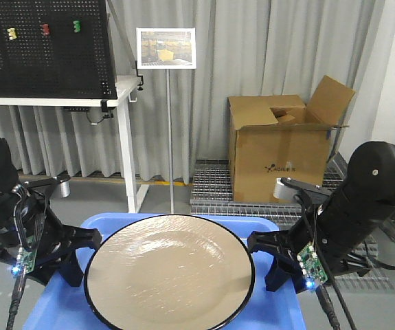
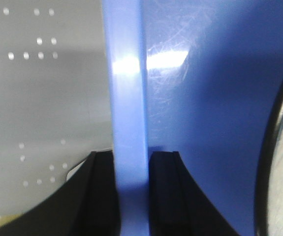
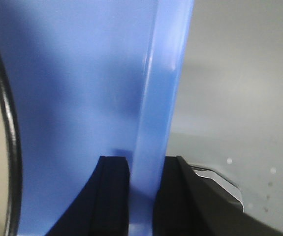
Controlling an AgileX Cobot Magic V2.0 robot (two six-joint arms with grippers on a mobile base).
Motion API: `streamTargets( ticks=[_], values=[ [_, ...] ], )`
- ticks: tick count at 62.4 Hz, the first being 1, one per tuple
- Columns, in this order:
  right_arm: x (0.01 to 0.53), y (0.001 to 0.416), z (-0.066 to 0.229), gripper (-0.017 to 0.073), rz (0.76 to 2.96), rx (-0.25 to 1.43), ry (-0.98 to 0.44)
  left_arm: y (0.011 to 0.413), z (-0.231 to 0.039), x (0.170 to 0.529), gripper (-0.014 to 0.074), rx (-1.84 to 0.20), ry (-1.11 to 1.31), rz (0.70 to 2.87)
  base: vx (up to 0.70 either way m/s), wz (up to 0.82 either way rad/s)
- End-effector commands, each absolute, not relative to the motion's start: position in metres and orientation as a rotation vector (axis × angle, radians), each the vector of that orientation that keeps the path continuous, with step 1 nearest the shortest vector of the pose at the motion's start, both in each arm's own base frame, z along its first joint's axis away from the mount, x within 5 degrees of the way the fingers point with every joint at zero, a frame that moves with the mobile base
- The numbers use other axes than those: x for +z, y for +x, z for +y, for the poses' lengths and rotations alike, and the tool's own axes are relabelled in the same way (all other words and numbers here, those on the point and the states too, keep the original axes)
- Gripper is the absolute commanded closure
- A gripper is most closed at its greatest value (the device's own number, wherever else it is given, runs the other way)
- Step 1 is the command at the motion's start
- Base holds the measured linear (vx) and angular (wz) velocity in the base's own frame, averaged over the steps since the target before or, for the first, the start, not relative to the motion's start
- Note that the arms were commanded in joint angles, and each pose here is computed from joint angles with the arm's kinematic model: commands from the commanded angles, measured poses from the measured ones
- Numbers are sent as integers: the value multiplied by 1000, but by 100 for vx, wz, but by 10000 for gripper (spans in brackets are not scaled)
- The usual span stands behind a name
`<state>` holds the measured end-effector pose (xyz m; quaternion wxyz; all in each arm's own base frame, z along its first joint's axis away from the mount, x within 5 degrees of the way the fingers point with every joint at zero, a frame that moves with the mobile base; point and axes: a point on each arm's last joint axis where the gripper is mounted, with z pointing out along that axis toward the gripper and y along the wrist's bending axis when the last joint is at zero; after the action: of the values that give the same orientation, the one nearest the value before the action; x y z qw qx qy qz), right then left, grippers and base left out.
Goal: Place disk in tray to left cabinet
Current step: 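Hold the tray with both grippers while driving to the open cabinet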
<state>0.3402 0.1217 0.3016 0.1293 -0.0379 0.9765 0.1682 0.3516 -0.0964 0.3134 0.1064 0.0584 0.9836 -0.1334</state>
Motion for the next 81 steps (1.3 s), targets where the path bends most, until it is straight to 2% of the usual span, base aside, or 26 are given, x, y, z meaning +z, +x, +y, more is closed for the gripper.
streamTargets(
  ticks=[1, 40, 81],
  values=[
    [333, 334, 122, 561, 2718, 542, -131, 342, -99, 344, 594, -446, 181, 2798, 63, 0],
    [333, 335, 122, 561, 2717, 542, -131, 342, -99, 344, 594, -446, 181, 2798, 61, -17],
    [333, 335, 122, 561, 2717, 536, -133, 343, -98, 344, 594, -435, 181, 2791, 46, -67]
  ],
)
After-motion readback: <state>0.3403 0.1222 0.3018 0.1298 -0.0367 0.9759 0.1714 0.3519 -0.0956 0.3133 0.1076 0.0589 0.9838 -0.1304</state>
